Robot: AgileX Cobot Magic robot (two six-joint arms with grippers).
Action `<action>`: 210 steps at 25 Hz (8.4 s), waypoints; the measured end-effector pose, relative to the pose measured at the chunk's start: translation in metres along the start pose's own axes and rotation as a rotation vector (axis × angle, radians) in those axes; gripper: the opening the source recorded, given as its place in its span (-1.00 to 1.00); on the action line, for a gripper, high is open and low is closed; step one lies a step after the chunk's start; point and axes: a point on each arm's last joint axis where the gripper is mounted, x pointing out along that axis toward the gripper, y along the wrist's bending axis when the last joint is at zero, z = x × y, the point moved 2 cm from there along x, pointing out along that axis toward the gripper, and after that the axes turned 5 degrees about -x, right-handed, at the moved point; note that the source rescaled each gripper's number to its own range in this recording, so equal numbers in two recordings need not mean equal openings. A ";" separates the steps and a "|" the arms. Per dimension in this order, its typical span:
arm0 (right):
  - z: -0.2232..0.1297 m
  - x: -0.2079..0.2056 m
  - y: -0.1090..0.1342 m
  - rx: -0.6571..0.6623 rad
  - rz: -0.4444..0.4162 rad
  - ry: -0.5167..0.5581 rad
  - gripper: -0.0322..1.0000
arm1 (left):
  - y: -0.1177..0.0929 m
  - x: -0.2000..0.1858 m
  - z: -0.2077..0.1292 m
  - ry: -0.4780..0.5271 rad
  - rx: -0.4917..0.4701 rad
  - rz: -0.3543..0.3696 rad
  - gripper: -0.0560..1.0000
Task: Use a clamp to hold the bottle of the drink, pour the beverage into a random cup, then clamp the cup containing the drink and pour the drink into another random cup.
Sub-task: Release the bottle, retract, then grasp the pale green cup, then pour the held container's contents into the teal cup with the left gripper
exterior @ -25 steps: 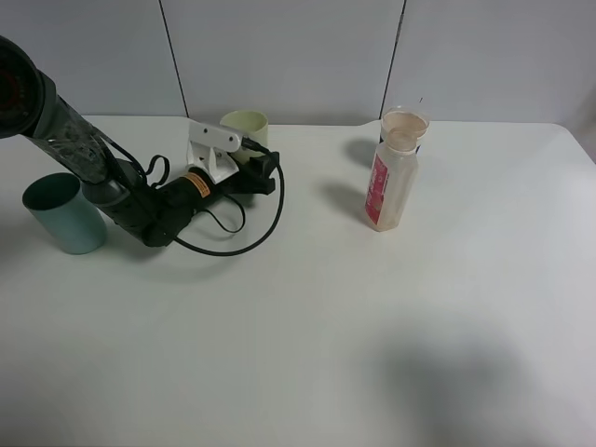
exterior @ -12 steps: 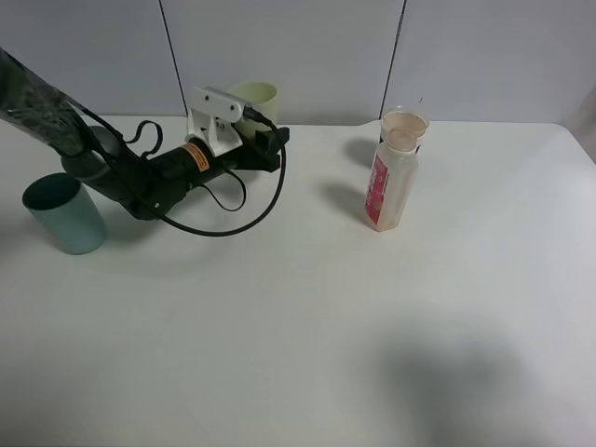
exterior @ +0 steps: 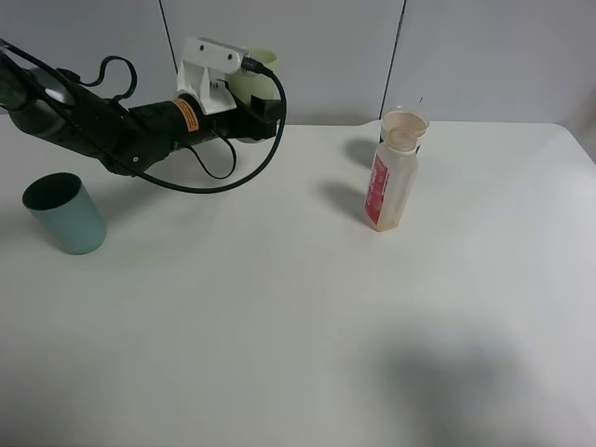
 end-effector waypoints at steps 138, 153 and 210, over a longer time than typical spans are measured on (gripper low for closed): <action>0.000 0.000 0.000 0.000 0.000 0.000 0.82 | 0.152 -0.307 -0.027 0.056 0.106 0.592 -0.85; 0.000 0.000 0.000 0.000 0.000 0.000 0.82 | 0.153 -0.307 -0.027 0.099 0.254 0.597 -0.85; 0.000 0.000 0.000 0.000 0.000 0.000 0.82 | 0.150 -0.299 -0.026 0.191 0.582 0.563 -0.85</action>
